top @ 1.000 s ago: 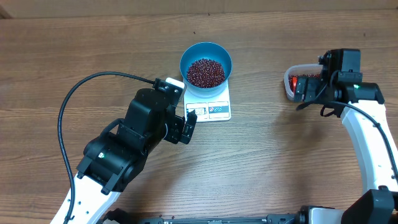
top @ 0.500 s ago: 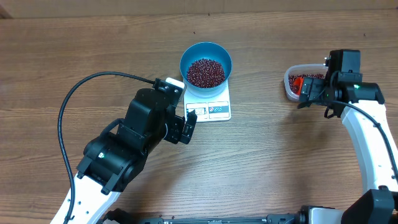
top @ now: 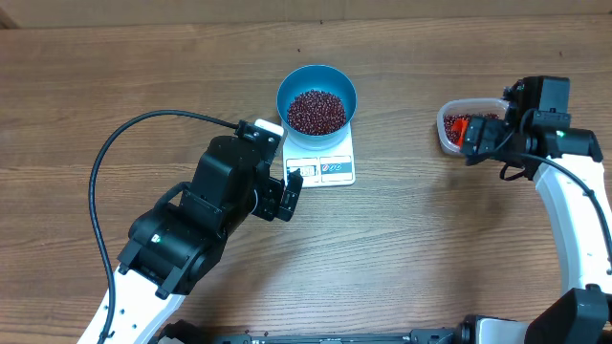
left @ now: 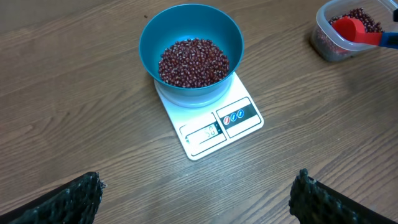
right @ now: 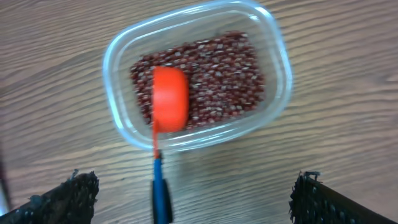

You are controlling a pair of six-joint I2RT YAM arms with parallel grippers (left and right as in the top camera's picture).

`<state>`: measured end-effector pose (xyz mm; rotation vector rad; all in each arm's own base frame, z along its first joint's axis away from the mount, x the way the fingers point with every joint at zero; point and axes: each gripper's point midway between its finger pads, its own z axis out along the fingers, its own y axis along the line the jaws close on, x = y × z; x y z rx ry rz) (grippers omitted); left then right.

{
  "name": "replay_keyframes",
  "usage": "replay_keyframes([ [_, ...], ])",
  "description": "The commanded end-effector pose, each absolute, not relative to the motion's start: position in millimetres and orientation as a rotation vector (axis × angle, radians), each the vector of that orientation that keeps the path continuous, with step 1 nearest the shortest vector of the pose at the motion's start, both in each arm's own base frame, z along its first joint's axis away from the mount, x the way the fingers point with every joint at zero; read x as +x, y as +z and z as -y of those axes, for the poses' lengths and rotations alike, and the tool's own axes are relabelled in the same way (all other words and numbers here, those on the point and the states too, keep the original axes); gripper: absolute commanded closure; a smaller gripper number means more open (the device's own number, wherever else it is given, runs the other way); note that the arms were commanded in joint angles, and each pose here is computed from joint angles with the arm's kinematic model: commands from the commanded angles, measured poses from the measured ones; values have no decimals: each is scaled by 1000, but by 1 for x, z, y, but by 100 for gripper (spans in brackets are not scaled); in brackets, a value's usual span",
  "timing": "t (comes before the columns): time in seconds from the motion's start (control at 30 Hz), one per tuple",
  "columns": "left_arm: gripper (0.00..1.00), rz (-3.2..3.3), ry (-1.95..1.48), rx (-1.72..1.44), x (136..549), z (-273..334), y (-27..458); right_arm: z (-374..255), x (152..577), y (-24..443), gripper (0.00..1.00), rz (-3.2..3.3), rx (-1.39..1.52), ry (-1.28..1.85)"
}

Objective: Scoop item into bowl and weigh 150g on scale

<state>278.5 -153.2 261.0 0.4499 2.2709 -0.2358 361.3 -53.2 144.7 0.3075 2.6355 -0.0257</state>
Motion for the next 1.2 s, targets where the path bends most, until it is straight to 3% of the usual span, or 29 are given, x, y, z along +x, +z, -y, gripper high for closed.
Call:
replay_keyframes([
  [0.0, 0, -2265, -223, 434, 283, 152, 264, 45, 368, 161, 0, -2592, 250, 37],
  [0.2, 0, -2265, -223, 434, 283, 152, 264, 16, 367, 163, 0, -2592, -34, 201],
  [1.17, 0, -2265, -223, 434, 283, 152, 264, 41, 361, 157, 0, -2634, 133, 37],
])
